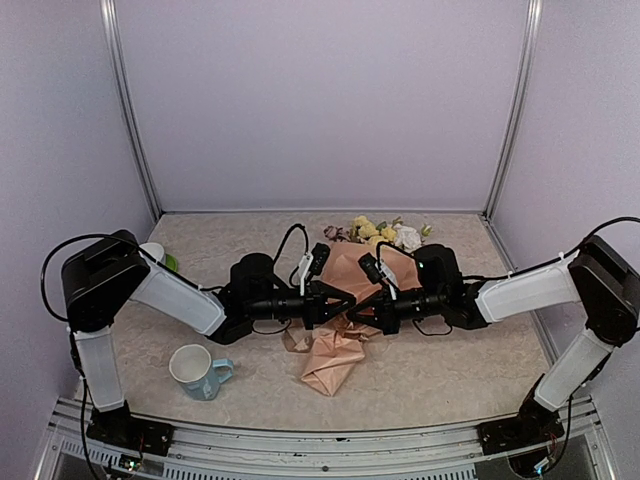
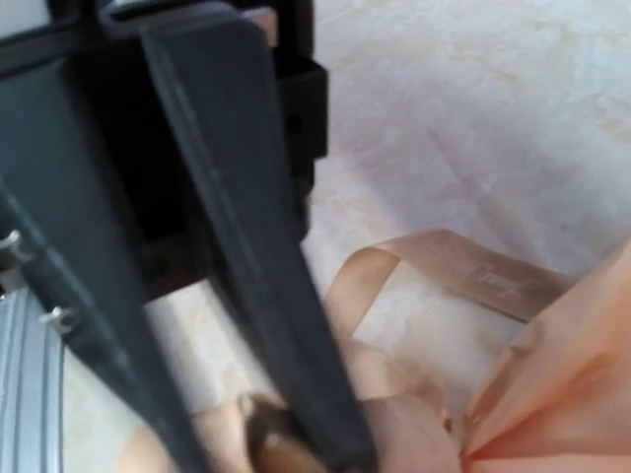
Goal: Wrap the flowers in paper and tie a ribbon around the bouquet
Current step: Tie the half-tied ribbon around the folded bouquet.
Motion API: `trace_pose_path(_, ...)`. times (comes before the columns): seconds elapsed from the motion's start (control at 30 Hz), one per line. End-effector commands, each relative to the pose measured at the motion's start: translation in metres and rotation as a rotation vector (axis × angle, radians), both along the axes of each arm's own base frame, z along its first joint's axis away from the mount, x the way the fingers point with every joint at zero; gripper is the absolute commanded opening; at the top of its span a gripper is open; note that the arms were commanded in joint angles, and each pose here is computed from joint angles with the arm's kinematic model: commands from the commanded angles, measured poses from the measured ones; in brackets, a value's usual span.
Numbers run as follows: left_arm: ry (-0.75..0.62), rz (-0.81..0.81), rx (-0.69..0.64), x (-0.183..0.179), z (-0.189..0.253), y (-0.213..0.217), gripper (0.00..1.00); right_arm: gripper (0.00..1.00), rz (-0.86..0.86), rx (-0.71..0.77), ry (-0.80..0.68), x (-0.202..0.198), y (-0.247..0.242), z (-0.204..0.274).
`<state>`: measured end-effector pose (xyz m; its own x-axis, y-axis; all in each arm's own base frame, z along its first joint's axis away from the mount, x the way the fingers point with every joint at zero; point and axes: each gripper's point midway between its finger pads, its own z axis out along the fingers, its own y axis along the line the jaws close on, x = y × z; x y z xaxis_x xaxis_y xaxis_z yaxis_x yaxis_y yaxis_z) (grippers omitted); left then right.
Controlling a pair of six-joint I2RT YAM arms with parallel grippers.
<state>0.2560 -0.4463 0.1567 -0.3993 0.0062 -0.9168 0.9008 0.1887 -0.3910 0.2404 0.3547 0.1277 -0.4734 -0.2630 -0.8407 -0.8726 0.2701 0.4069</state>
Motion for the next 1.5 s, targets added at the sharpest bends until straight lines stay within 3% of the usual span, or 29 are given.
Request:
trace_pose_path(0.0,-0.019,0.036,0.023,0.006,0.004,0.005,0.41,0.0,-0.041,0.009,-0.039,0.007,0.0,0.013)
trace_pose_path(0.07,-0.047,0.074,0.056,0.007,0.006,0.016,0.52,0.0,-0.063,-0.013,-0.023,0.009,-0.005,0.007)
trace_pose_path(0.17,-0.109,0.147,0.118,0.01,0.009,0.034,0.55,0.0,-0.087,-0.027,0.001,0.009,-0.012,0.0)
trace_pose_path(0.23,-0.121,0.201,0.179,0.015,0.001,0.043,0.5,0.0,-0.095,-0.02,0.011,0.008,-0.014,0.0)
trace_pose_path(0.3,-0.093,0.233,0.243,0.022,-0.015,0.046,0.39,0.0,-0.097,-0.009,0.011,0.006,-0.016,0.003)
trace_pose_path(0.37,-0.05,0.195,0.273,0.018,-0.032,0.039,0.34,0.0,-0.097,-0.002,0.009,0.004,-0.016,0.004)
trace_pose_path(0.8,0.041,0.08,0.353,0.009,-0.088,-0.001,0.29,0.0,-0.067,0.033,-0.011,-0.001,-0.015,0.02)
trace_pose_path(1.07,0.075,-0.005,0.384,-0.015,-0.109,-0.009,0.17,0.0,-0.075,0.069,-0.033,-0.003,-0.021,0.037)
trace_pose_path(1.3,0.005,-0.129,0.369,-0.053,-0.103,-0.034,0.18,0.0,-0.078,0.019,-0.019,-0.007,-0.028,0.025)
trace_pose_path(1.47,-0.034,-0.142,0.338,-0.053,-0.09,-0.039,0.31,0.0,-0.13,-0.018,-0.018,-0.01,-0.05,0.017)
